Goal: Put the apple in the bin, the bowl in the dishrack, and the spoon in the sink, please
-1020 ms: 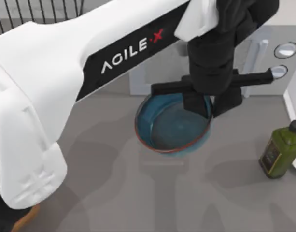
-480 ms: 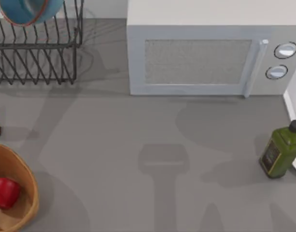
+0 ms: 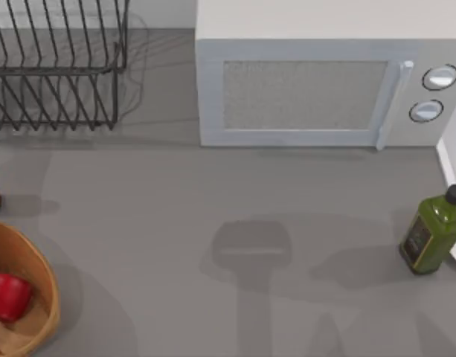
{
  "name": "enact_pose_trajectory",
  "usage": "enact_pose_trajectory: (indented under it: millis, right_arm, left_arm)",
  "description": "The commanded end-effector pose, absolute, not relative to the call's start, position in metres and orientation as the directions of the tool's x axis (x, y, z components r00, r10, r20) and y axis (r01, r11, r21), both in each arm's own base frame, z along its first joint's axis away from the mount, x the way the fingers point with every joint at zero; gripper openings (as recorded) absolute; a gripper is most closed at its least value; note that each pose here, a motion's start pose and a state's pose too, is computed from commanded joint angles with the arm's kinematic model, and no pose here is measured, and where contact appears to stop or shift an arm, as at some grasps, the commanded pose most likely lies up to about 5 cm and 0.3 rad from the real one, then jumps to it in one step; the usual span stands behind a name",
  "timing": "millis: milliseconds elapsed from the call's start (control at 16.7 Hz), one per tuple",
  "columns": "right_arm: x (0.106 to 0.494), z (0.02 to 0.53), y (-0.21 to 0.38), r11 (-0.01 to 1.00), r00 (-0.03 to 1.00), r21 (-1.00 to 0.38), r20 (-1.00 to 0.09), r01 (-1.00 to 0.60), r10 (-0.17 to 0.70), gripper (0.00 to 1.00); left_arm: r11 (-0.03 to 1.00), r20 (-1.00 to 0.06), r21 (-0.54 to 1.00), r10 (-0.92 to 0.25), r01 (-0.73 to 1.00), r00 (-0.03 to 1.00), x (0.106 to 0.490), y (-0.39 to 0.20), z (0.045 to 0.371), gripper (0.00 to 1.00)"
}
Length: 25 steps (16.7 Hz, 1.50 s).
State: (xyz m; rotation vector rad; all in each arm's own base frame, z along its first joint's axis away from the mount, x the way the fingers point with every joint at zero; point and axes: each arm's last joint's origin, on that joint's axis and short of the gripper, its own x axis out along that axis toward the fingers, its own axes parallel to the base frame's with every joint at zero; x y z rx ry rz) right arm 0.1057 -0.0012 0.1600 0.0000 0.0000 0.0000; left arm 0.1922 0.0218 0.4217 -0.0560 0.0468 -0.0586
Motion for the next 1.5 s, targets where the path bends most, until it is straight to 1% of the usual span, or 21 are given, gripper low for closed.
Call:
enact_pose_trajectory:
  millis: [120,480,600,780,960,1200,1320,1500]
  right_arm:
    - [0.106,0.16,-0.001,1.0,1.0,0.0,0.0,0.0,0.0,1.0]
    - [0.106,0.16,-0.001,1.0,1.0,0.0,0.0,0.0,0.0,1.0]
    - [0.106,0.16,-0.001,1.0,1.0,0.0,0.0,0.0,0.0,1.0]
    - [0.106,0.16,-0.001,1.0,1.0,0.0,0.0,0.0,0.0,1.0]
    - [0.106,0.16,-0.001,1.0,1.0,0.0,0.0,0.0,0.0,1.0]
    - [0.106,0.16,-0.001,1.0,1.0,0.0,0.0,0.0,0.0,1.0]
    - [0.106,0.16,-0.001,1.0,1.0,0.0,0.0,0.0,0.0,1.0]
    - [0.106,0.16,-0.001,1.0,1.0,0.0,0.0,0.0,0.0,1.0]
  left_arm:
    - [1.0,-0.005,-0.007,-0.025,0.025,1.0,0.183,0.028,0.419,0.0]
    - [1.0,-0.002,0.0,-0.02,0.02,1.0,0.183,0.029,0.418,0.0]
    - [1.0,-0.004,0.0,-0.02,0.02,1.0,0.193,0.03,0.415,0.0]
    - [1.0,-0.007,-0.002,-0.021,0.021,1.0,0.232,0.035,0.401,0.0]
    - [1.0,-0.007,-0.002,-0.021,0.021,1.0,0.283,0.038,0.371,0.0]
    - [1.0,0.011,0.001,-0.02,0.02,1.0,0.342,0.037,0.313,0.0]
    - [1.0,0.02,0.002,-0.02,0.02,1.0,0.362,0.034,0.281,0.0]
    - [1.0,0.014,0.001,-0.02,0.02,1.0,0.377,0.029,0.24,0.0]
